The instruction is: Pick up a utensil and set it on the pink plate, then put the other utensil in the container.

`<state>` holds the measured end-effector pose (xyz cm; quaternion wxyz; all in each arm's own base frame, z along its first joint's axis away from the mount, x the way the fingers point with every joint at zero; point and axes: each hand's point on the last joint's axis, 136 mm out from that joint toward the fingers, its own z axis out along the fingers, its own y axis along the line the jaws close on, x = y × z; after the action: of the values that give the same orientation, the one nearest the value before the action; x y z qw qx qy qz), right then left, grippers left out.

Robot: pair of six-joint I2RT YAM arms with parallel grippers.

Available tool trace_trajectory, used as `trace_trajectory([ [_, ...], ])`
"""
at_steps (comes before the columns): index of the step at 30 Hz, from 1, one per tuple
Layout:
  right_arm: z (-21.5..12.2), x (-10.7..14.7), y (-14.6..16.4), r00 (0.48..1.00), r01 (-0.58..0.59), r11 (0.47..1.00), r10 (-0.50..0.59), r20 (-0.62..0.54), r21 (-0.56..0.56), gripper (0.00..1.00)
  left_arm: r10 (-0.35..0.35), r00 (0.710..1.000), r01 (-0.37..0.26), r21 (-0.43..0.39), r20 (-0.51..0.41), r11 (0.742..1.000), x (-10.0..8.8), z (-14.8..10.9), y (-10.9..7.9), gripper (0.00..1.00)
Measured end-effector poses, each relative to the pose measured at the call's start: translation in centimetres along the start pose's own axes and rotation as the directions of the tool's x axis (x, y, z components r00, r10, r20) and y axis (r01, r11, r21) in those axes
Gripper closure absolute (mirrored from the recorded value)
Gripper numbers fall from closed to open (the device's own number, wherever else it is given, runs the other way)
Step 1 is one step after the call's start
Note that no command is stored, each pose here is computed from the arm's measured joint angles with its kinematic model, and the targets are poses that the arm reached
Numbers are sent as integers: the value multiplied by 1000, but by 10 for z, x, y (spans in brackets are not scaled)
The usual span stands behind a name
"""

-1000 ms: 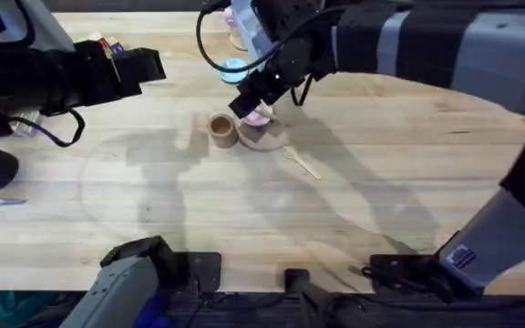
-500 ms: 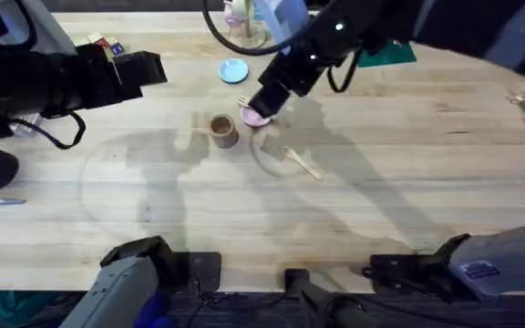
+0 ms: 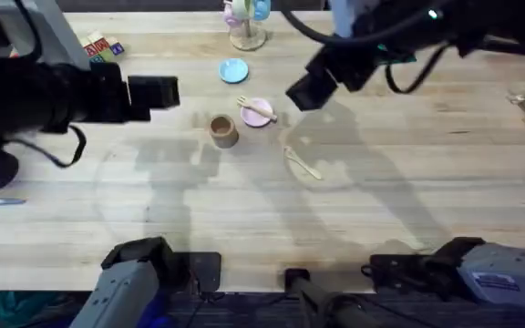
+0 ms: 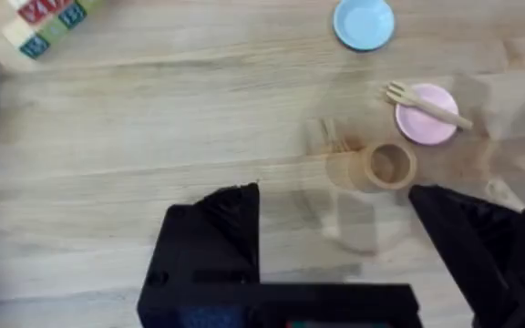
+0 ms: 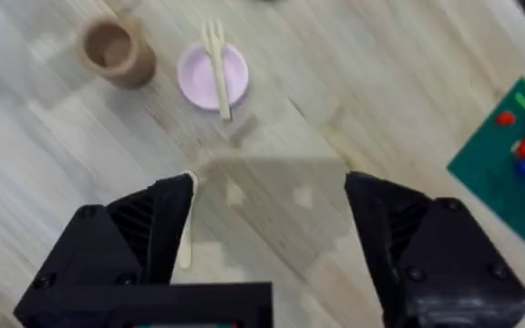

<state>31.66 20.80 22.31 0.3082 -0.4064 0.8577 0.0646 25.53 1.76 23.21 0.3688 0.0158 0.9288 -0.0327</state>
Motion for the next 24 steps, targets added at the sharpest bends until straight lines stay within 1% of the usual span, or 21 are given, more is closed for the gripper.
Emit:
trace_trajectory([
  [4, 8, 31, 4, 999, -26, 1000, 26, -43, -5, 5, 111, 993, -112, 21, 41, 993, 5, -20, -12, 7],
  [8, 24, 69, 17, 993, -52, 998, 49, -109, -24, 5, 193, 977, -198, 56, 90, 979, 7, -34, -25, 7],
  [9, 35, 92, 24, 986, -66, 997, 60, -153, -34, 5, 227, 966, -237, 67, 123, 969, 5, -41, -30, 7],
  [11, 41, 103, 28, 983, -70, 997, 62, -175, -41, 5, 239, 963, -249, 71, 128, 966, 5, -41, -31, 7],
  [14, 44, 107, 33, 982, -62, 997, 52, -183, -50, 5, 248, 960, -259, 74, 131, 963, 5, -42, -32, 8],
  [24, 44, 104, 52, 983, -16, 996, 0, -184, -88, 5, 253, 959, -265, 85, 132, 960, 6, -42, -34, 8],
])
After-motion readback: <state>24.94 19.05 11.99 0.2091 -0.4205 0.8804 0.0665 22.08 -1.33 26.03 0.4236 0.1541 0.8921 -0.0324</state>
